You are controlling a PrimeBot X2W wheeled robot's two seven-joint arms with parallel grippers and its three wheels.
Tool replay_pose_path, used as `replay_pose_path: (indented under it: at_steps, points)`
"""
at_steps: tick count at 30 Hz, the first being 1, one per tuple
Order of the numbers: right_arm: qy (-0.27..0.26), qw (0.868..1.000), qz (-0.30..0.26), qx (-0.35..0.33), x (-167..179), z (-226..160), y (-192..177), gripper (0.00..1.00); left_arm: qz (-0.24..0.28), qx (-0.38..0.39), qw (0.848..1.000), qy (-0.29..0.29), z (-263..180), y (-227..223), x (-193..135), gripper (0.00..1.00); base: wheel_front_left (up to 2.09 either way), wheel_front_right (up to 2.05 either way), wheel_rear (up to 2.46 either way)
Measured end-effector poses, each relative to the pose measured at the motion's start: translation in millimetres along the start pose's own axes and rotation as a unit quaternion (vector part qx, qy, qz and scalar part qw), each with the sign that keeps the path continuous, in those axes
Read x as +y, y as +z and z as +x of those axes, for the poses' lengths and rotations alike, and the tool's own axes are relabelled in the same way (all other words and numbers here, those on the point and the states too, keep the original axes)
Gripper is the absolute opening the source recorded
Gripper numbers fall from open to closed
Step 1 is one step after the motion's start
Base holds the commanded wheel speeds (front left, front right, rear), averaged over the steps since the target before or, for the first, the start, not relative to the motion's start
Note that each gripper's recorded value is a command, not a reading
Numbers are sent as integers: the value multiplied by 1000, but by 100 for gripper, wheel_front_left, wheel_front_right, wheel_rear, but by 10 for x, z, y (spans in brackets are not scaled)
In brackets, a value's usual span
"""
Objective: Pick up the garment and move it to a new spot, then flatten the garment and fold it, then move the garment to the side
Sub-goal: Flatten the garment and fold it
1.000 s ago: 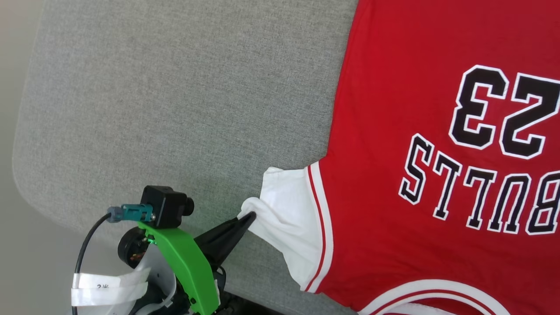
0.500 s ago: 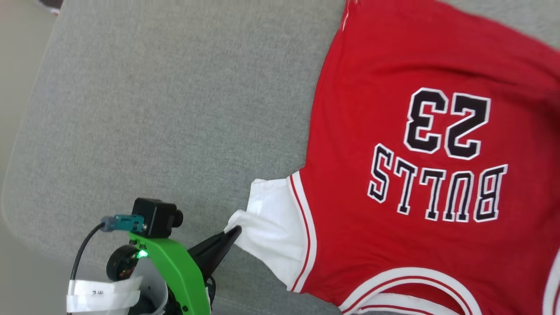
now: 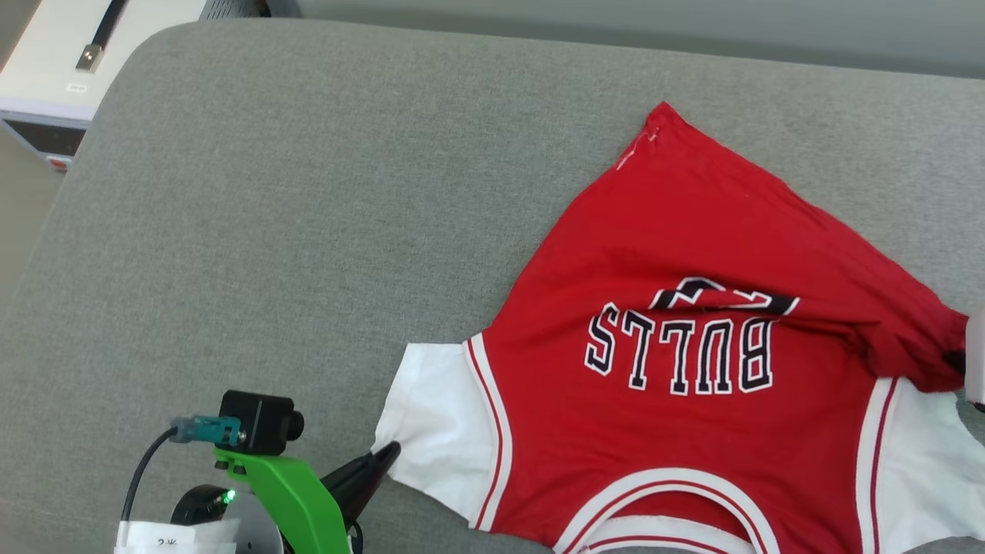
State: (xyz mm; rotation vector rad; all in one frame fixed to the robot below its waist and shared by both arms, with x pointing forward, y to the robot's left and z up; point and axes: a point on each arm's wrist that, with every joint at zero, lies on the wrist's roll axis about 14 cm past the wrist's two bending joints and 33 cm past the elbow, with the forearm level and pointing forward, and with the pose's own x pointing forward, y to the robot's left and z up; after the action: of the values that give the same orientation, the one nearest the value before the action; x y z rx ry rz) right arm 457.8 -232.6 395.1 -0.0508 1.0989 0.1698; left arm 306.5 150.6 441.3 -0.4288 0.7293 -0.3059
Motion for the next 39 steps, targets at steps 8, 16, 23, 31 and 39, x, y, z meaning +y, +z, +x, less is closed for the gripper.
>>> replay_pose_path:
  at_steps: [8,16,23,31,39]
  points:
    - [-19,999,22,-34,-183,-432,-364,0,15,-23,999,-16,-72,49,-146,0,0,0,0]
    - [-16,997,65,-45,-173,-660,-808,0,27,-36,998,-32,-87,82,-278,0,0,0,0]
    - [-9,995,97,-14,-113,-629,-1204,0,27,-38,998,-39,-52,79,-330,0,0,0,0]
    - [3,995,97,-16,-24,-541,-1158,100,19,-25,999,-30,-23,9,-272,0,0,0,0]
    - [30,996,39,-74,138,-693,-553,100,18,-34,999,-26,-75,40,-256,0,0,0,0]
